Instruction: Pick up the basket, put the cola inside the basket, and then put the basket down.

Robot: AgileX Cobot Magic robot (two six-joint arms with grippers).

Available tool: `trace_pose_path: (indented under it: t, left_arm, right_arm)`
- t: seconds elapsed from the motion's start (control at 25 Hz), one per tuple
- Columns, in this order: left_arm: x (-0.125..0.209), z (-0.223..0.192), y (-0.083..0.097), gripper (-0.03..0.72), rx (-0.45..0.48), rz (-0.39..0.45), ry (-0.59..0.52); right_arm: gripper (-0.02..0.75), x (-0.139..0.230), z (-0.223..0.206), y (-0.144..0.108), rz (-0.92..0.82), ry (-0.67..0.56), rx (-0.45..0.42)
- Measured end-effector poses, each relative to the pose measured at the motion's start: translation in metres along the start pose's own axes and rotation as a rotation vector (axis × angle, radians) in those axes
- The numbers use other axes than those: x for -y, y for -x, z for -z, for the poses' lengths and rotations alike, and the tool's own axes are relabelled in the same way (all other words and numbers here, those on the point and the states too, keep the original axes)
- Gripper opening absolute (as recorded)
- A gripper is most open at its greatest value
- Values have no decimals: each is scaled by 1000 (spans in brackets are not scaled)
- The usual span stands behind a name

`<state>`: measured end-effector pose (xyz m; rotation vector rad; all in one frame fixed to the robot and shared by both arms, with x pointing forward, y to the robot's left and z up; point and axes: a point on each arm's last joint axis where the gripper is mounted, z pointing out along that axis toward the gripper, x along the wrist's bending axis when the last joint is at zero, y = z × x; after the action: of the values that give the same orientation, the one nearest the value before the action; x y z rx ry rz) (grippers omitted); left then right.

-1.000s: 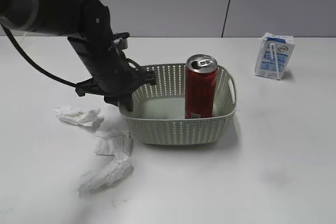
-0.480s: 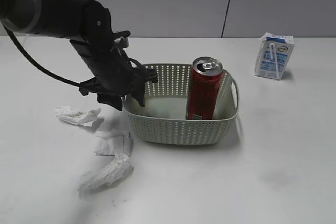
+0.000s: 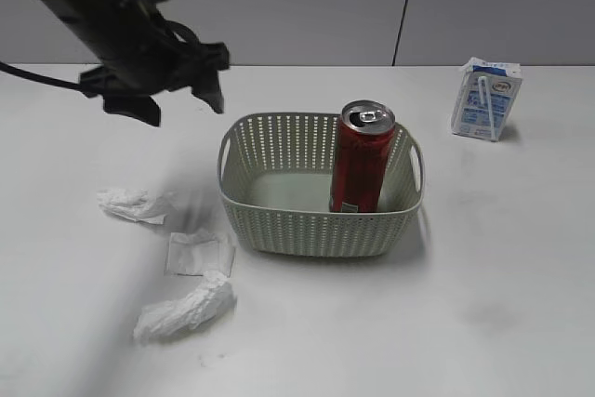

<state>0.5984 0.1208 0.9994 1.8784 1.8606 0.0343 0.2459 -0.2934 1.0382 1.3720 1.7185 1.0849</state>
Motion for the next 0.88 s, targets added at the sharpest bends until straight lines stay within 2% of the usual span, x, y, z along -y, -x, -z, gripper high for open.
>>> trace_pose_path:
  t: [0.08,0.28,0.4,0.52,0.6,0.68,0.88]
  left_arm:
    - [-9,21,-20,645,-19,1,14]
    - [-23,60,-88,638,-100,51,-15]
    - [-20,73,-126,631,-170,54,-101]
    - [-13,84,-155,624,-299,27,-201]
    - [-8,89,-165,617,-367,7,-265]
    - [-3,93,-165,613,-370,-5,-287]
    - [24,108,-146,599,-226,-26,-252]
  right_arm:
    - [582,0,0,0,1,0,1]
    - [583,0,0,0,3,1,2]
    - [583,0,0,0,3,1,2]
    - [583,0,0,0,3,1,2]
    - [583,0,0,0,3,1,2]
    - [582,0,0,0,3,1,2]
    - [582,0,0,0,3,1,2]
